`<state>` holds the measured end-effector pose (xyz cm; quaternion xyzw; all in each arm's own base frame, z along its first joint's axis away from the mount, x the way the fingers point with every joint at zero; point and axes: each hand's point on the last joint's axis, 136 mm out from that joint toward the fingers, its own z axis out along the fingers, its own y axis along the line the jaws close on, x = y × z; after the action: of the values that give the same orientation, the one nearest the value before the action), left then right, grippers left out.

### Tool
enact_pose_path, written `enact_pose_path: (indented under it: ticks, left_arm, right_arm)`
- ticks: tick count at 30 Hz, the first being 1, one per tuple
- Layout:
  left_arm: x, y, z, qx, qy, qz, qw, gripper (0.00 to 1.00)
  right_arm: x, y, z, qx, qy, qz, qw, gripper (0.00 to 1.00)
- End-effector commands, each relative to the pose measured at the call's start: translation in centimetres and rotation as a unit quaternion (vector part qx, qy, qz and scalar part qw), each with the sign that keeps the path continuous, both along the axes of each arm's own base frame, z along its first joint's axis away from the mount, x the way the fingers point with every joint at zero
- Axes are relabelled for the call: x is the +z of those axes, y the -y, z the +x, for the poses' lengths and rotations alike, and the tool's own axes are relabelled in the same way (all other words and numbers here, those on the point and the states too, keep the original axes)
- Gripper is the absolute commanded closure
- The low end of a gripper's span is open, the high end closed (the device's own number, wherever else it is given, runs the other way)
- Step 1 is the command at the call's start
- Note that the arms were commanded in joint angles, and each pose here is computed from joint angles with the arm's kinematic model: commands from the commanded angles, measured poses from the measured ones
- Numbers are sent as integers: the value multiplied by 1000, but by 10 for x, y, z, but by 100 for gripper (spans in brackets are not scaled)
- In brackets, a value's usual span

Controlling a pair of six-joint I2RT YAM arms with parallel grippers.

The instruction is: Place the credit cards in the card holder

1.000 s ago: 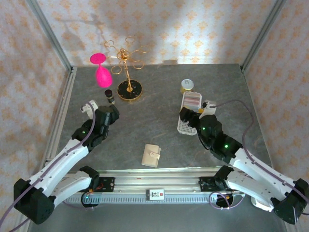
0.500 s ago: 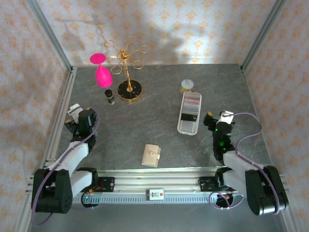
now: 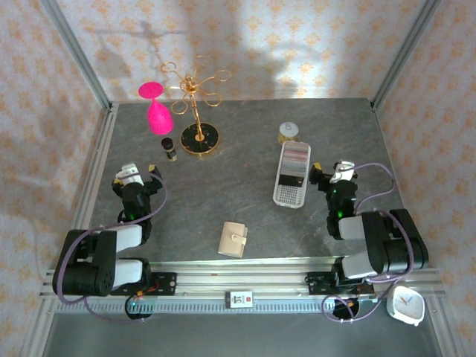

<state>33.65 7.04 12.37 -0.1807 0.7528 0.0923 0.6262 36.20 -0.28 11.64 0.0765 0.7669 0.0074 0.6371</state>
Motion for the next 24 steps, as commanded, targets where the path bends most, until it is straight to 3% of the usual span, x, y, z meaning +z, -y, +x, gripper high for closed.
enact_pose_path:
  ticks: [1, 3, 6, 9, 24]
  left_arm:
    - [31, 24, 20, -80, 67, 9, 994, 1]
    - [28, 33, 22, -107, 82, 14, 991, 0]
    - [26, 28, 16, -91, 115, 15, 989, 1]
    - [10, 20, 30, -70, 56, 2, 996, 1]
    - [11, 22, 30, -62, 60, 13, 996, 1]
  right_arm:
    - [11, -4, 10, 25, 34, 3, 999, 3]
    - [10, 3, 9, 7, 33, 12, 999, 2]
    - [8, 5, 11, 2, 28, 14, 1000, 2]
    - [7, 11, 13, -16, 25, 19, 999, 1]
    - [8, 15, 12, -28, 27, 19, 999, 0]
